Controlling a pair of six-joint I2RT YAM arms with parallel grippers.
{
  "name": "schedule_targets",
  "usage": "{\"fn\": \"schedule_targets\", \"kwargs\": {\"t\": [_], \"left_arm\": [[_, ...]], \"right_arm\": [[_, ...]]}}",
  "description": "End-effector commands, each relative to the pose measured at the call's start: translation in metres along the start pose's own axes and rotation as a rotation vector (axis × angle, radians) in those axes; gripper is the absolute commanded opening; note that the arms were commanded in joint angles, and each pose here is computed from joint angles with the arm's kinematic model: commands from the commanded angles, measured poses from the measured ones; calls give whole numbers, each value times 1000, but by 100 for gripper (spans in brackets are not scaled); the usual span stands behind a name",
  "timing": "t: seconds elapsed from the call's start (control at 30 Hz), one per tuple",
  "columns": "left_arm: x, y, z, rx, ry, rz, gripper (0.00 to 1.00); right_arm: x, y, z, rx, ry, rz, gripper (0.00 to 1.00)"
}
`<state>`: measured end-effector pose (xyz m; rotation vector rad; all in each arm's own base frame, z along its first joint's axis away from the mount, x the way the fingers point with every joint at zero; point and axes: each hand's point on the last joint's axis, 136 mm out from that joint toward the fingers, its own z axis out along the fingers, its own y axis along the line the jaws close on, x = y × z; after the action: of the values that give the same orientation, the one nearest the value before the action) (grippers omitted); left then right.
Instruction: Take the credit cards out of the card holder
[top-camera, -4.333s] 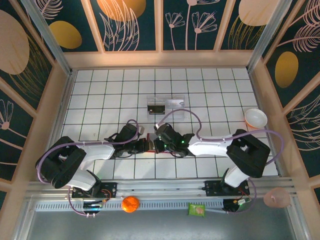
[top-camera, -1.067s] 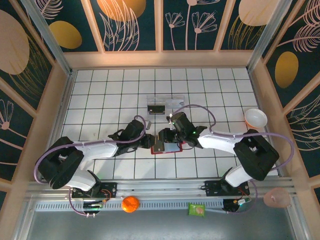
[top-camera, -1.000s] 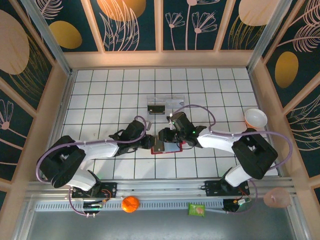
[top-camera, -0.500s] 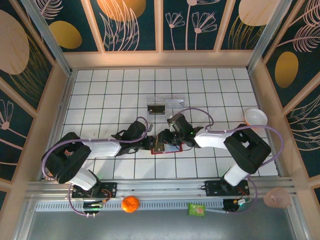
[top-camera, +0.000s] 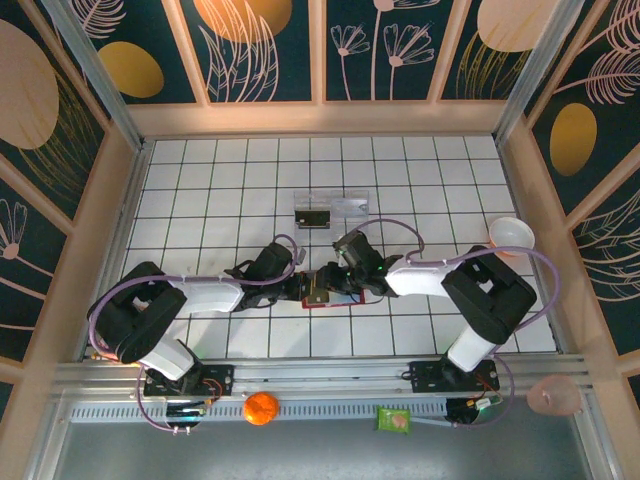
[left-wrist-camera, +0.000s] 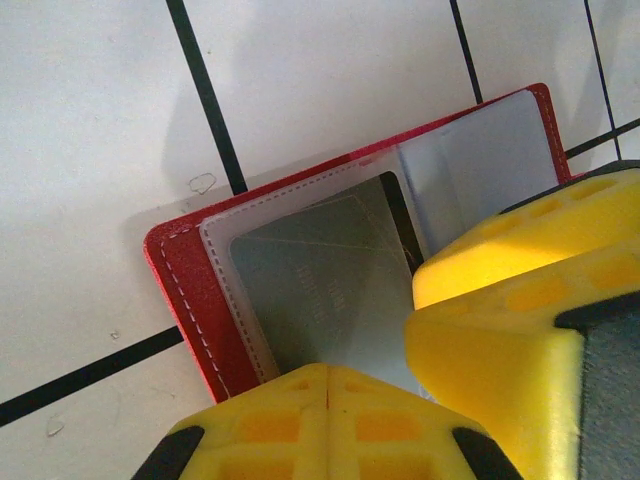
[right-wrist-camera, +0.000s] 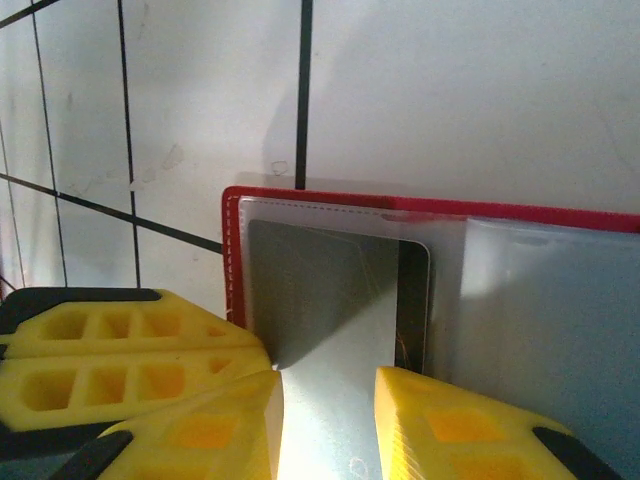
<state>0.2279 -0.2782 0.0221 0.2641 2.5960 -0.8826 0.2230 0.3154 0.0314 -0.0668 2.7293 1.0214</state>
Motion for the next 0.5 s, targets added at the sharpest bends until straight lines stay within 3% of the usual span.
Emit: {"fn": "schedule_targets", "kwargs": {"t": [0.0,0.47], "left_arm": [[7,7,4,-23,29,-14,3],[14,15,7,-48,52,-13,0]], "right_arm": [[8,-19,3,77,13,19,31],[1,-34,-9,236,-63,-21,31]]}}
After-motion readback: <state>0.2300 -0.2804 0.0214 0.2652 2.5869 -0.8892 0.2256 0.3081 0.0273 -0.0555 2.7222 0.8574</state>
